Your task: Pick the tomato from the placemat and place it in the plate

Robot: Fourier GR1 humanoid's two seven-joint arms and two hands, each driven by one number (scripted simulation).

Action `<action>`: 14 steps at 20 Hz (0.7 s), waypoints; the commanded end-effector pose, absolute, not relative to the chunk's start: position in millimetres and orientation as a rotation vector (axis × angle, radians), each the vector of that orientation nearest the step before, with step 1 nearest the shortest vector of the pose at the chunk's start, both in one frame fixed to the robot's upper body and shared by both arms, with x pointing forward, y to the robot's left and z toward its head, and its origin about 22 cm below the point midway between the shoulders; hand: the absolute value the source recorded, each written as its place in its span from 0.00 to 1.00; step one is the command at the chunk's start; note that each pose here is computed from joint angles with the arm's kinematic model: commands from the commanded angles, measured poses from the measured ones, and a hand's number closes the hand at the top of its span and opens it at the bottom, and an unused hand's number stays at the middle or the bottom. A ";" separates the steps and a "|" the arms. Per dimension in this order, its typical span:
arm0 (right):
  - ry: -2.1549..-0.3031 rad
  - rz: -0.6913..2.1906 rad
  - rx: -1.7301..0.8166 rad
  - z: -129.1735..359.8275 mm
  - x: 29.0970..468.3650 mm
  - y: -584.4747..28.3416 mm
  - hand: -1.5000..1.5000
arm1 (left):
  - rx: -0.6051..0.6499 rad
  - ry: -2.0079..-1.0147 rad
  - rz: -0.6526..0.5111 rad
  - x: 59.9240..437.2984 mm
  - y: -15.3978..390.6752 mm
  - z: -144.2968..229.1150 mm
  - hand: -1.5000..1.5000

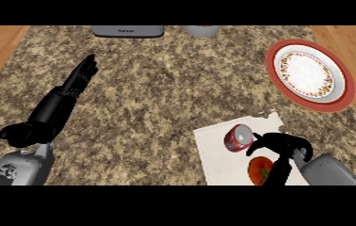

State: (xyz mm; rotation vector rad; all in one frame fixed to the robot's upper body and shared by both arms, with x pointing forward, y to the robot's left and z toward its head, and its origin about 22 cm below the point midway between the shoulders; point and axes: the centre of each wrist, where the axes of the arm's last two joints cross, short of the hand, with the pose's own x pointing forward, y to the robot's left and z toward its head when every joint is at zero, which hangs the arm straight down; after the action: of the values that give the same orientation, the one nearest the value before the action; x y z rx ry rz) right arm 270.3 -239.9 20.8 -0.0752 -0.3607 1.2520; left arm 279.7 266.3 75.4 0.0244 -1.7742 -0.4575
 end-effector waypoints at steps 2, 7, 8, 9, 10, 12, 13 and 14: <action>-0.371 1.323 -0.025 -6.5 241.1 -234.1 1.00 | 0.028 -1.759 -0.447 279.4 264.0 80.0 0.50; -0.304 0.927 -0.414 26.1 316.4 -258.6 1.00 | -0.016 -1.809 -0.488 284.7 260.9 84.1 0.50; -0.298 0.825 -0.515 37.7 323.7 -280.2 1.00 | -0.030 -1.812 -0.496 283.4 255.4 83.6 0.50; -0.288 0.753 -0.604 49.4 329.4 -296.4 1.00 | -0.023 -1.807 -0.496 283.1 258.2 82.6 0.50; -0.274 0.680 -0.672 58.6 333.7 -311.6 1.00 | -0.023 -1.818 -0.502 284.3 255.6 85.1 0.50; -0.247 0.538 -0.774 73.6 341.8 -336.7 1.00 | -0.020 -1.816 -0.510 283.0 256.2 83.8 0.50; -0.222 0.478 -0.831 79.1 346.3 -344.2 1.00 | -0.033 -1.832 -0.516 284.6 252.0 87.7 0.50; -0.217 0.419 -0.880 89.0 351.6 -352.4 1.00 | -0.041 -1.834 -0.527 285.0 250.5 88.3 0.50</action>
State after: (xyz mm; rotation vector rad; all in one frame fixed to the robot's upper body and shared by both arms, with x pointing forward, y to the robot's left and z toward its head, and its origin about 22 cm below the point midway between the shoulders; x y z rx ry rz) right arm 334.3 -318.5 62.6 -0.6785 -0.3227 0.7113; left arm 283.8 255.6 84.2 -0.0226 -1.8162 -0.5032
